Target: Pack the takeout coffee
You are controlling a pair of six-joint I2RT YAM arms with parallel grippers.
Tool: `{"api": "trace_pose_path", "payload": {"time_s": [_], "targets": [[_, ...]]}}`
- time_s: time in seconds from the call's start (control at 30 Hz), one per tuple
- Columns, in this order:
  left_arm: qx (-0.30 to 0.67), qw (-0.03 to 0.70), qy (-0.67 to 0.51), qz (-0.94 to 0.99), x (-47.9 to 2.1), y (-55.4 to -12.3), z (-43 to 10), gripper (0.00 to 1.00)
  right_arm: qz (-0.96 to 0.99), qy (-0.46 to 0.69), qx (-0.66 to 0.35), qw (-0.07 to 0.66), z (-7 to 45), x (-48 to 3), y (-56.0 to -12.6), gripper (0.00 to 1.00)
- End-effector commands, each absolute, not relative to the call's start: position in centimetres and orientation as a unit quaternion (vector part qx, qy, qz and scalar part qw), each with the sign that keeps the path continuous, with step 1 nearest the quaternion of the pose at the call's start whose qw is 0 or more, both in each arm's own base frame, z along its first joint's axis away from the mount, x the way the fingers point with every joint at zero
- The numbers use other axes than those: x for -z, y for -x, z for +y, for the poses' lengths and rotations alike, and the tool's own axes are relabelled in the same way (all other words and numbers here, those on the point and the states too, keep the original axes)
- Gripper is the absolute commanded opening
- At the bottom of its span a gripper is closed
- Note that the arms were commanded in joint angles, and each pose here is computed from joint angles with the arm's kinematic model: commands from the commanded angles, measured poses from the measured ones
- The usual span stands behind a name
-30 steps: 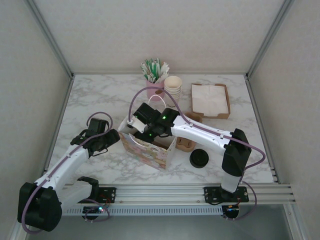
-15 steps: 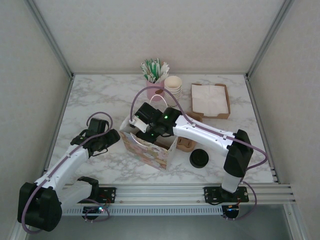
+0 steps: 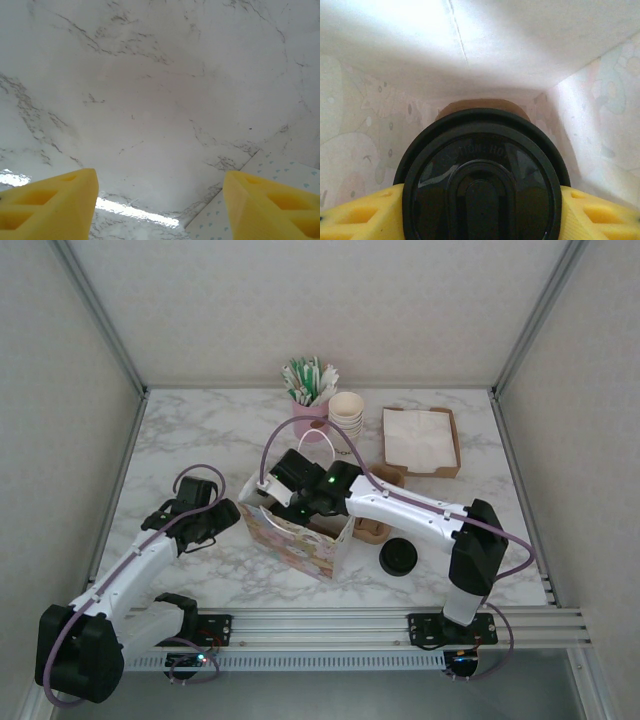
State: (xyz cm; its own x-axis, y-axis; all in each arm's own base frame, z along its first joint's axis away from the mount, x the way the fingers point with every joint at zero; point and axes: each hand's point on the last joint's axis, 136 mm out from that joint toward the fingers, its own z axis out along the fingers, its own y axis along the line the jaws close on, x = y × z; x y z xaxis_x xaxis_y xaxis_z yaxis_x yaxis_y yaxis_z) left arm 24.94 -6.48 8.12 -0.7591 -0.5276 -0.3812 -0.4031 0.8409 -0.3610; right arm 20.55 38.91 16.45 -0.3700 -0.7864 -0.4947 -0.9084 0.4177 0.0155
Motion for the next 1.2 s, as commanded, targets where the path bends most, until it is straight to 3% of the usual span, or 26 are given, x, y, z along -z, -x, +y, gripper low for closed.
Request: {"api": "trace_pose_path", "payload": {"time_s": [0.0,0.2,0.83,1.17], "targets": [[0.131,0.234,0.258,0.928,-7.7,-24.8,-6.4,0.67,0.840,0.535,-0.050,0.074,32.9,-9.4,-17.7,0.48],[0.133,0.235,0.260,0.927,-7.8,-24.8,-6.4,0.66,0.843,0.532,-0.046,0.070,32.0,-8.9,-17.3,0.48],[0.140,0.229,0.262,0.927,-7.8,-24.8,-6.7,0.66,0.819,0.491,-0.191,0.230,38.4,-18.5,-19.3,0.49],[0.138,0.220,0.261,0.930,-7.2,-24.8,-6.9,0.66,0.811,0.483,-0.205,0.257,39.3,-19.1,-19.8,0.49]]}}
